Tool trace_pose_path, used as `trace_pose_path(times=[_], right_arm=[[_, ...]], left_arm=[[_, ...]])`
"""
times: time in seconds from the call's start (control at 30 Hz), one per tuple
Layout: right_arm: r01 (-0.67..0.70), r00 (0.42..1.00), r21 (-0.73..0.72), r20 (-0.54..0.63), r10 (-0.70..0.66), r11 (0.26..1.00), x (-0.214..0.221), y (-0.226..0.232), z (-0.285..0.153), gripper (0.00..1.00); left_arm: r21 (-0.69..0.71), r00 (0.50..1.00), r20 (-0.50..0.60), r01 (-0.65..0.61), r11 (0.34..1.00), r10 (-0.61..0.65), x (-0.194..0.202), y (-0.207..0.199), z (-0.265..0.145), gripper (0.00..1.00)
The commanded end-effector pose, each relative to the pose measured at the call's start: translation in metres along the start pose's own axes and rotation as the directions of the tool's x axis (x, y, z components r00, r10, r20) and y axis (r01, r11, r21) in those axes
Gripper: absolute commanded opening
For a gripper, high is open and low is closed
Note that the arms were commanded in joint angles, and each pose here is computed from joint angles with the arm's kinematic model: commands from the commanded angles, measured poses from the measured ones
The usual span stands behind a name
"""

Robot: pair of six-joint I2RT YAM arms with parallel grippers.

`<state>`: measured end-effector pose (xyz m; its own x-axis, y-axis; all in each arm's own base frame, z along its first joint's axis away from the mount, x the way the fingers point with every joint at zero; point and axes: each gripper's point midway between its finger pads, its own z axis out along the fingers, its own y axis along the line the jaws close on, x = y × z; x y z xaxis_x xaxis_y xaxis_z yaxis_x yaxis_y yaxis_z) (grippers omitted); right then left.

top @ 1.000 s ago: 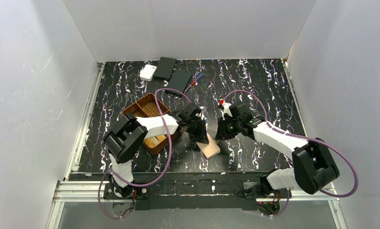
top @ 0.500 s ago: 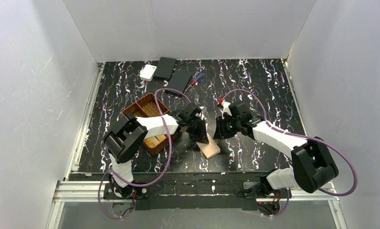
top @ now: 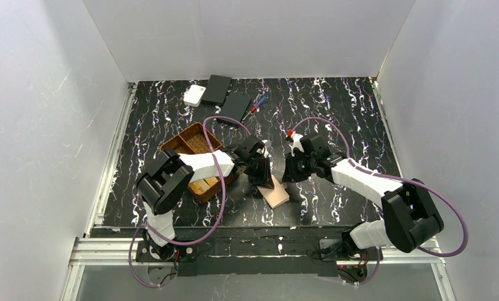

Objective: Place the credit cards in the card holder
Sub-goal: Close the card holder at the center of the board.

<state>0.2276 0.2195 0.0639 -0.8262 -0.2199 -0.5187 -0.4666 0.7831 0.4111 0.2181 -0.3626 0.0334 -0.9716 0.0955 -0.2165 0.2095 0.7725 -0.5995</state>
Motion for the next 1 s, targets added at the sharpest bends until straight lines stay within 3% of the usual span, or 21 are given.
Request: trace_pose_path(times=[0.0,0.3,0.6,0.8,0.97], right_arm=[[0.016,0.999,0.005,0.036,-0.016,1.0,-0.016,0.0015,-0.0023,0.26],[0.022,0.999,-0.023,0.031,-0.021,0.999,-0.0143,0.006,-0.0027,0.32],[0.016,1.0,-0.007,0.023,-0.015,1.0,-0.0123,0.0027,-0.0012,0.21],[0.014,1.0,0.002,0.017,-0.014,1.0,-0.012,0.0013,-0.0018,0.02],[0.01,1.0,-0.018,0.016,-0.01,1.0,-0.0115,0.0047,-0.0009,0.01]], left_arm=[[0.001,1.0,-0.001,-0.008,1.0,0.008,-0.0008,0.0011,0.0004,0.08],[0.005,1.0,-0.002,-0.007,1.0,0.007,-0.0008,0.0004,0.0008,0.08],[0.001,1.0,-0.004,-0.008,1.0,0.008,0.0006,0.0015,0.0002,0.08],[0.002,1.0,-0.005,-0.006,1.0,0.006,0.0,0.0018,0.0011,0.07],[-0.003,1.0,-0.007,0.0,1.0,0.0,0.0014,0.005,0.0027,0.07]])
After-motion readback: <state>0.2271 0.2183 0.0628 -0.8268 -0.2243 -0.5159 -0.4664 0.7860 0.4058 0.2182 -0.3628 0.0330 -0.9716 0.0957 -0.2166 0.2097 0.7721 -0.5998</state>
